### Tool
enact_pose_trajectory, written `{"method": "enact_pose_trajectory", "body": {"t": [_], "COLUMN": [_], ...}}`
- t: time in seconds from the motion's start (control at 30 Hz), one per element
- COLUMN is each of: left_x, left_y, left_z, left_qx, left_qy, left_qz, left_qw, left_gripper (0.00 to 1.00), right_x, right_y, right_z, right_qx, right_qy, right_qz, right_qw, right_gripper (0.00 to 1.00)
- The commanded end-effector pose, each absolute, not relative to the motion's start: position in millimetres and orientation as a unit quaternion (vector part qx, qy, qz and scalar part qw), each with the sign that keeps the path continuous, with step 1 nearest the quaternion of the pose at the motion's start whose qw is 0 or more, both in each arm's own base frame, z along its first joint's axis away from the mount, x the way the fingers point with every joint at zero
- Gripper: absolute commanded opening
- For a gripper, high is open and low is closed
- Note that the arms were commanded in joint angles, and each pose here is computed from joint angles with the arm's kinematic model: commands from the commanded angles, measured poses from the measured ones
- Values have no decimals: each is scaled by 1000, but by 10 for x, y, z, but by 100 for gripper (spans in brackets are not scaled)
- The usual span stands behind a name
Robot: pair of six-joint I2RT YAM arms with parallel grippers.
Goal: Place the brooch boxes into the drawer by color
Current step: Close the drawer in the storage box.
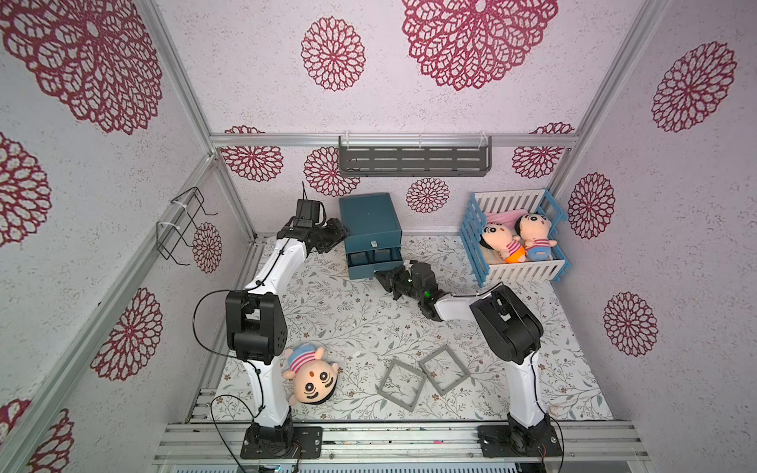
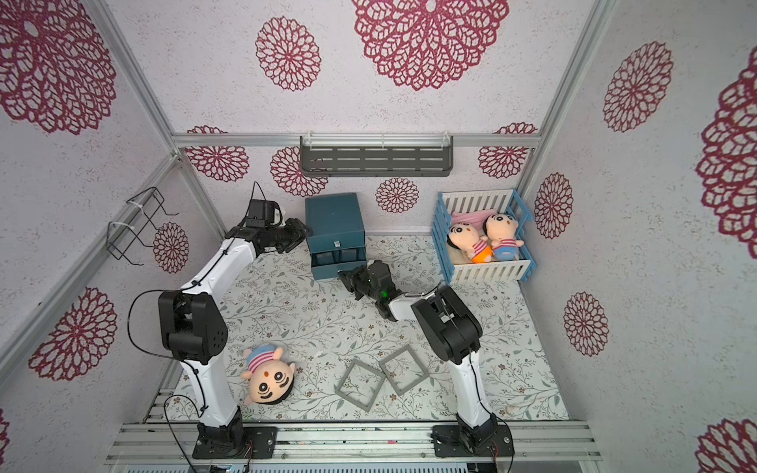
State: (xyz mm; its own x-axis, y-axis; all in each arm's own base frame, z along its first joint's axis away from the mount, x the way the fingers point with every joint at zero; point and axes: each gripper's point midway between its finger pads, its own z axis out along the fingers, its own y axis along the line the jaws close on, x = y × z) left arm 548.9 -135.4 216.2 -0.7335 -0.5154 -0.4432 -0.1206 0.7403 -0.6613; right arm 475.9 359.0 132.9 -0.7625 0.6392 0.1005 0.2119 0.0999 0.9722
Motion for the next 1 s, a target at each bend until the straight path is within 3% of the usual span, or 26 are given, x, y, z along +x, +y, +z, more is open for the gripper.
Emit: {"method": "enact_pose_trajectory", "body": {"t": [0.0, 0.83, 0.97], "left_x": [5450, 5430, 5422], "left_y": [-1340, -1361, -1365], "left_z": [1919, 1870, 1862], "left_qx": [-191, -194, -194], "left_qy": [888, 888, 888], "left_qz": [-303, -307, -306], "left_qw": [288, 283, 282], "left_gripper": [54, 54, 54], "right_x": [4926, 5297, 5308], "right_y": [3595, 3680, 3676], "right_z": [1294, 1227, 1277], "right_qx": [297, 316, 315], "right_qy": [728, 723, 718], "right_qz": [589, 586, 592], "right_qw": [187, 184, 187], "right_gripper": [0, 0, 14]}}
